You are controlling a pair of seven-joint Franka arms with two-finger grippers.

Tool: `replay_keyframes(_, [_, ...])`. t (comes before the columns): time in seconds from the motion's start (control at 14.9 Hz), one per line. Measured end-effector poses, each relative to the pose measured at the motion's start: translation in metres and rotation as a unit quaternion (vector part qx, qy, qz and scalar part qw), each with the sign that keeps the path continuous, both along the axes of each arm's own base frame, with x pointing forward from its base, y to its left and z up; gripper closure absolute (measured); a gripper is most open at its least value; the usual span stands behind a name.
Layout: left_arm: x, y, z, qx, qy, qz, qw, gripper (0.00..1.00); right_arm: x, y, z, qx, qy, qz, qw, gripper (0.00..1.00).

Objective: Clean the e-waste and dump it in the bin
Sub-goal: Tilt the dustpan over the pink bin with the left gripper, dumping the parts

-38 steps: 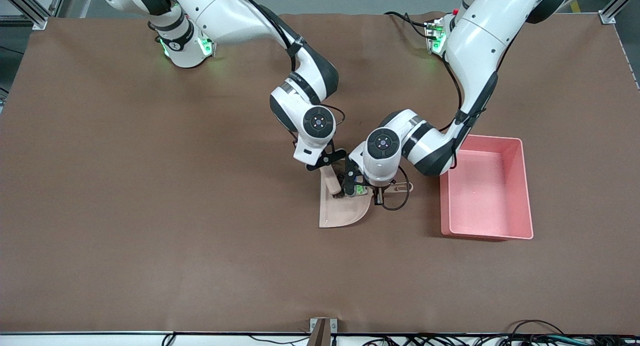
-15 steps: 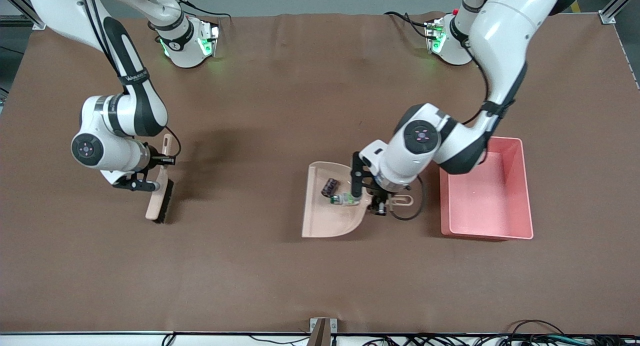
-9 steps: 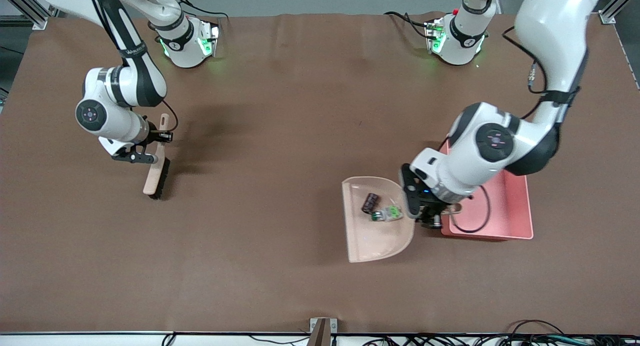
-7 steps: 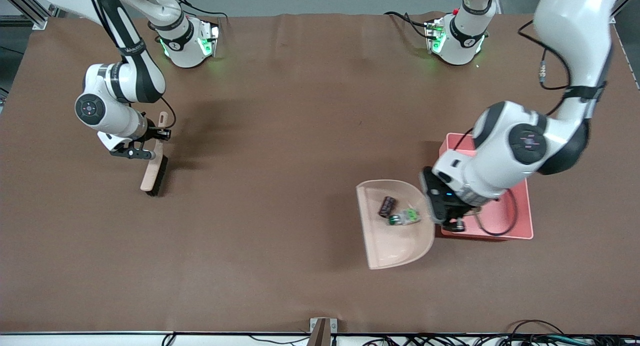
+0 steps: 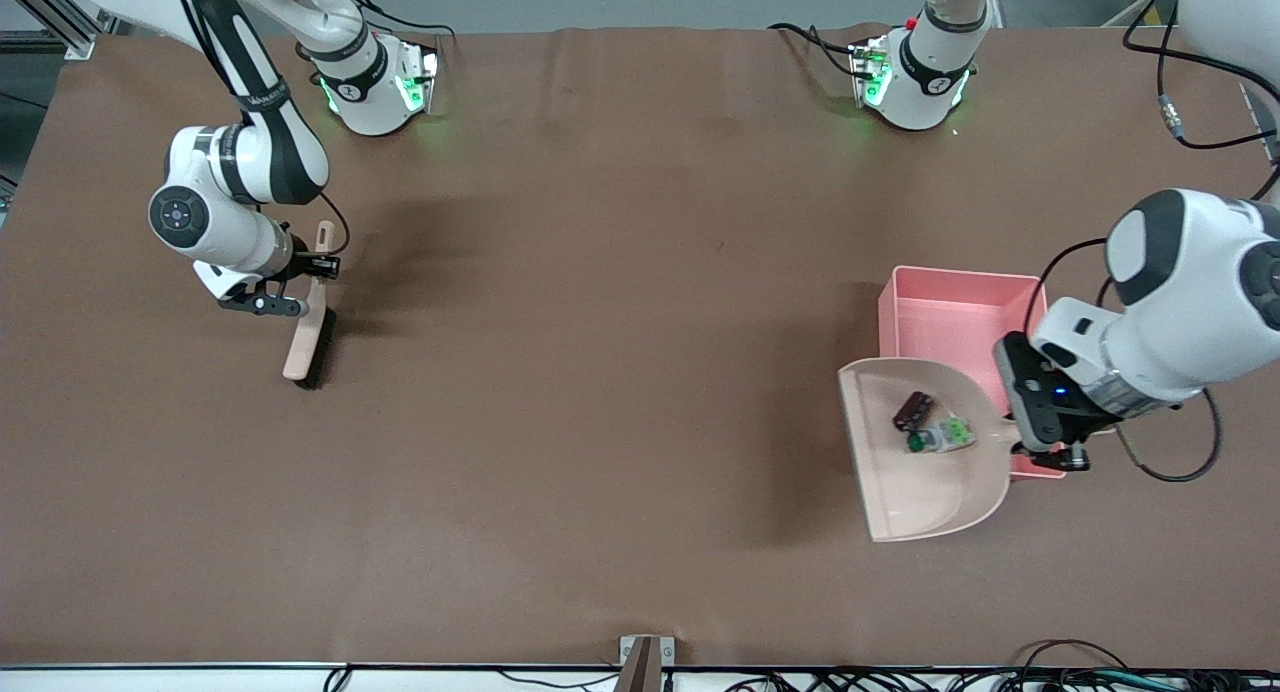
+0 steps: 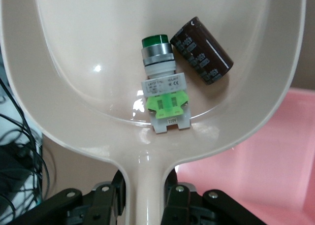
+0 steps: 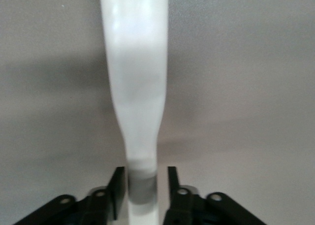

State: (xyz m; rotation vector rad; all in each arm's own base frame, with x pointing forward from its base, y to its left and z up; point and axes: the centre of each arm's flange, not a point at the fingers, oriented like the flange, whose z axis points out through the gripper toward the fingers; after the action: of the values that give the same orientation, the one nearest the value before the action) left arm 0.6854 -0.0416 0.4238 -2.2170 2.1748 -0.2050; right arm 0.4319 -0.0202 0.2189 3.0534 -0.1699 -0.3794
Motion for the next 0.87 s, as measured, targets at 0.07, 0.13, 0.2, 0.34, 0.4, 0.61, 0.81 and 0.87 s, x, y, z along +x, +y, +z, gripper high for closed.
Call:
replay_keyframes(0.07, [-0.001,0.015,-0.002,0.004,0.008,-0.008,1.0,0.67,0.0,0.0,0.0,0.0,0.0,0.0,1.0,0.43])
replay_keyframes(0.13, [-0.003,0.028,-0.002,0.009,0.016,-0.018,1.0,0.67,0.0,-0.001,0.0,0.0,0.0,-0.001,1.0,0.38])
replay_keyframes(0.2, [-0.006,0.04,-0.002,0.017,0.027,-0.024,0.999,0.67,0.0,-0.002,0.0,0.0,-0.001,-0.002,1.0,0.38])
replay_keyframes(0.34, [-0.015,0.066,0.004,0.039,0.05,-0.033,0.997,0.67,0.005,-0.005,0.004,-0.001,-0.011,-0.005,1.0,0.23])
replay_keyframes(0.4, [-0.019,0.08,0.007,0.049,0.055,-0.039,0.997,0.67,0.012,-0.006,0.009,-0.001,-0.02,-0.005,1.0,0.15])
replay_keyframes(0.61, [-0.03,0.118,0.008,0.118,0.067,-0.056,0.989,0.67,0.049,-0.008,0.043,-0.003,-0.065,-0.005,0.998,0.0])
replay_keyframes(0.81, [-0.037,0.125,-0.005,0.192,0.083,-0.085,0.974,0.67,0.101,-0.01,0.119,-0.008,-0.084,-0.007,0.996,0.0])
replay_keyframes(0.87, [-0.04,0.124,-0.011,0.208,0.089,-0.093,0.97,0.67,0.117,-0.01,0.154,-0.009,-0.091,-0.008,0.996,0.0])
